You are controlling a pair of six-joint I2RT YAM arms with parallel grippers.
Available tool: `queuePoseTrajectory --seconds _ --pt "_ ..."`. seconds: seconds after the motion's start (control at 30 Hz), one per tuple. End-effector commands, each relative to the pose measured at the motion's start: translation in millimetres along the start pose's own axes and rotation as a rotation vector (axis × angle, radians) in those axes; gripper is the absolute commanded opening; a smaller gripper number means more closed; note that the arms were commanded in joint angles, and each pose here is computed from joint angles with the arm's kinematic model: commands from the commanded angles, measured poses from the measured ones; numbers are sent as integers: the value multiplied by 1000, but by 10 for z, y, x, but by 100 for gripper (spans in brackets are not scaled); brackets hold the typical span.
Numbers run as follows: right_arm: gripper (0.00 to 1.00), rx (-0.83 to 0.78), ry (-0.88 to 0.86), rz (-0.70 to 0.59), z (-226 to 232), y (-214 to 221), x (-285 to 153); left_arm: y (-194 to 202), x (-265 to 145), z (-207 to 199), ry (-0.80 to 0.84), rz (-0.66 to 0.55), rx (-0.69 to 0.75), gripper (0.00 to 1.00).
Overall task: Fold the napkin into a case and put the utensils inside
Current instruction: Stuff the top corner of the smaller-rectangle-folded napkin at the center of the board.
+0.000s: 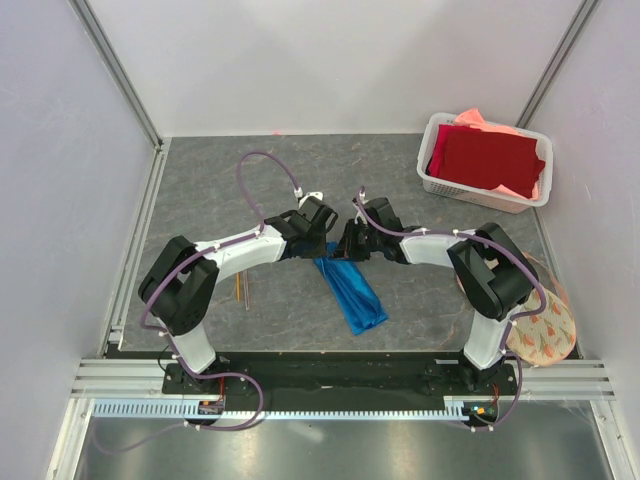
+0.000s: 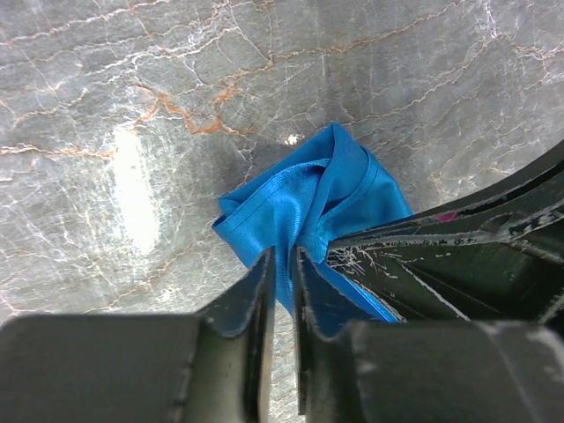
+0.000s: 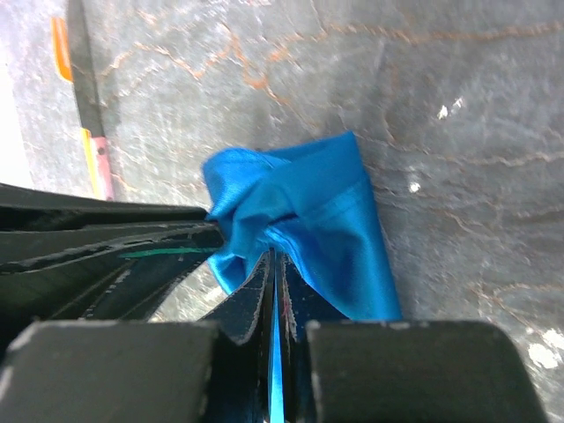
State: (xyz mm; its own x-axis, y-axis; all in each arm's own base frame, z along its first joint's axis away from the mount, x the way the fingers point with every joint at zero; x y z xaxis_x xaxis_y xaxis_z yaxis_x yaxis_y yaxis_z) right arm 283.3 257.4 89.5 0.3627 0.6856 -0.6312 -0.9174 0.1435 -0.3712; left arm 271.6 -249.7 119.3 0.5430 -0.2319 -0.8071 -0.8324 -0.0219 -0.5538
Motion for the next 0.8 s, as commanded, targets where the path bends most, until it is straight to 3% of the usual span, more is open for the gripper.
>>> queuePoseTrajectory --seconds 0.0,0.1,0.77 --pt "8 -42 -47 -52 178 -208 -19 -127 -112 -28 -3 -67 -23 10" --pt "8 -44 -50 -51 198 -239 13 -119 -111 -23 -4 -64 -20 2" --pt "7 5 -129 63 184 11 444 -102 -25 -103 57 -43 -43 2"
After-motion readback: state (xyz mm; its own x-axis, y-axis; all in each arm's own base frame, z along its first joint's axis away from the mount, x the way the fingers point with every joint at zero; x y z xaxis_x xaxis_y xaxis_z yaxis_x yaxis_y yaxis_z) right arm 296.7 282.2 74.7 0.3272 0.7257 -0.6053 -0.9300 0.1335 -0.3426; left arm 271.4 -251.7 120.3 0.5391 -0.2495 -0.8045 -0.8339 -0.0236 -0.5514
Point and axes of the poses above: each gripper's point midway between its finger pads, its own x axis out along the fingers, its own z axis along the line the jaws close on, y = z × x, the point moved 8 cm from there along -x, back along the fingers, and after that the axes turned 1 degree about x, right-handed, at the moved point
